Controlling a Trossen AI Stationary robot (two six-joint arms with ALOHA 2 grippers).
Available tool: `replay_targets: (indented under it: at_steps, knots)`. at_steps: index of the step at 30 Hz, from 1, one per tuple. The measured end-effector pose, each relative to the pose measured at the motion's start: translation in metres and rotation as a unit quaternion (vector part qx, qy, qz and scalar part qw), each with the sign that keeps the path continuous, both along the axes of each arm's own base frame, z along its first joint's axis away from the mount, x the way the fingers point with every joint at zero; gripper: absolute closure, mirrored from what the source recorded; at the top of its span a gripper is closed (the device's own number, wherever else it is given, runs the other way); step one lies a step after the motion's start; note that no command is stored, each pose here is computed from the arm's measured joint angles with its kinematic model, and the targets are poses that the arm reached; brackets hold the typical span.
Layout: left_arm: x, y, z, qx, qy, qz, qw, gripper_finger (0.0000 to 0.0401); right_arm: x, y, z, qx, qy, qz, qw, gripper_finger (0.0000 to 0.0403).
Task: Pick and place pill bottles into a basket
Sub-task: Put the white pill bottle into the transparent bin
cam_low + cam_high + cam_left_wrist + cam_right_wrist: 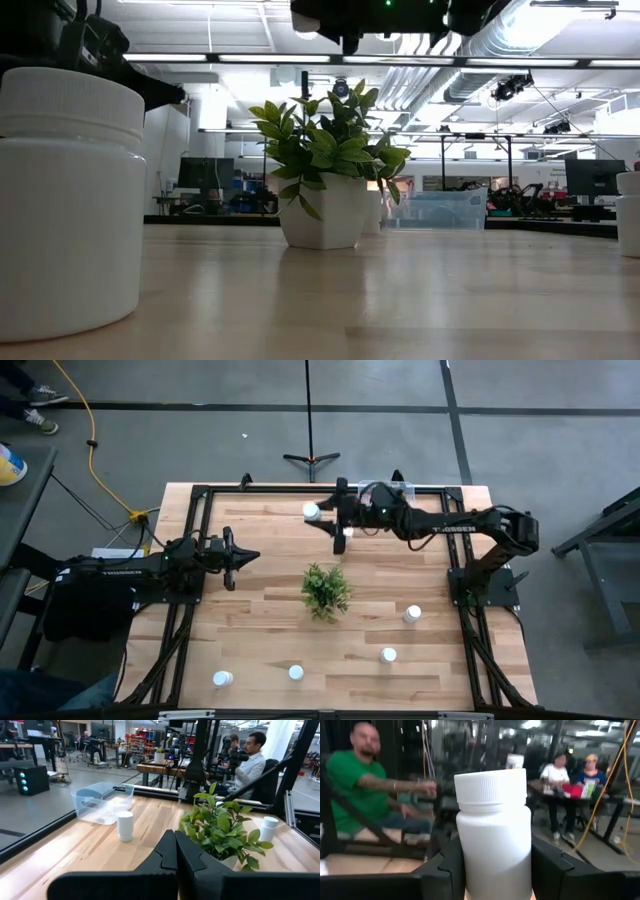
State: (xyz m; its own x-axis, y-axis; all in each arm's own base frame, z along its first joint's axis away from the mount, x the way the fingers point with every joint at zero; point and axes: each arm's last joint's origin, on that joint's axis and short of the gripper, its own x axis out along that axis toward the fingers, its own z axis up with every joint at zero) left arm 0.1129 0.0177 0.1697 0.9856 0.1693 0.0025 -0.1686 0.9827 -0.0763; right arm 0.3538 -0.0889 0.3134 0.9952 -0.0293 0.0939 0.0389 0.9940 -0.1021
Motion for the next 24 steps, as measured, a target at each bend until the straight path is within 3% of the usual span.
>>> replay_targets:
  at_steps: [4,8,24]
  knots:
    - [0.000,0.000,0.000,-0.008,-0.001,0.000,1.000,0.0379,0.001,-0.021,0.000,0.020,-0.058,0.001,0.998,0.0251]
    - [0.000,0.000,0.000,-0.012,-0.002,0.007,1.000,0.0376,0.003,-0.038,-0.008,0.032,-0.074,-0.008,0.997,0.0251]
    - [0.000,0.001,-0.003,-0.018,0.010,0.010,1.000,0.0379,-0.023,-0.104,-0.033,0.052,0.033,-0.067,0.996,0.0253]
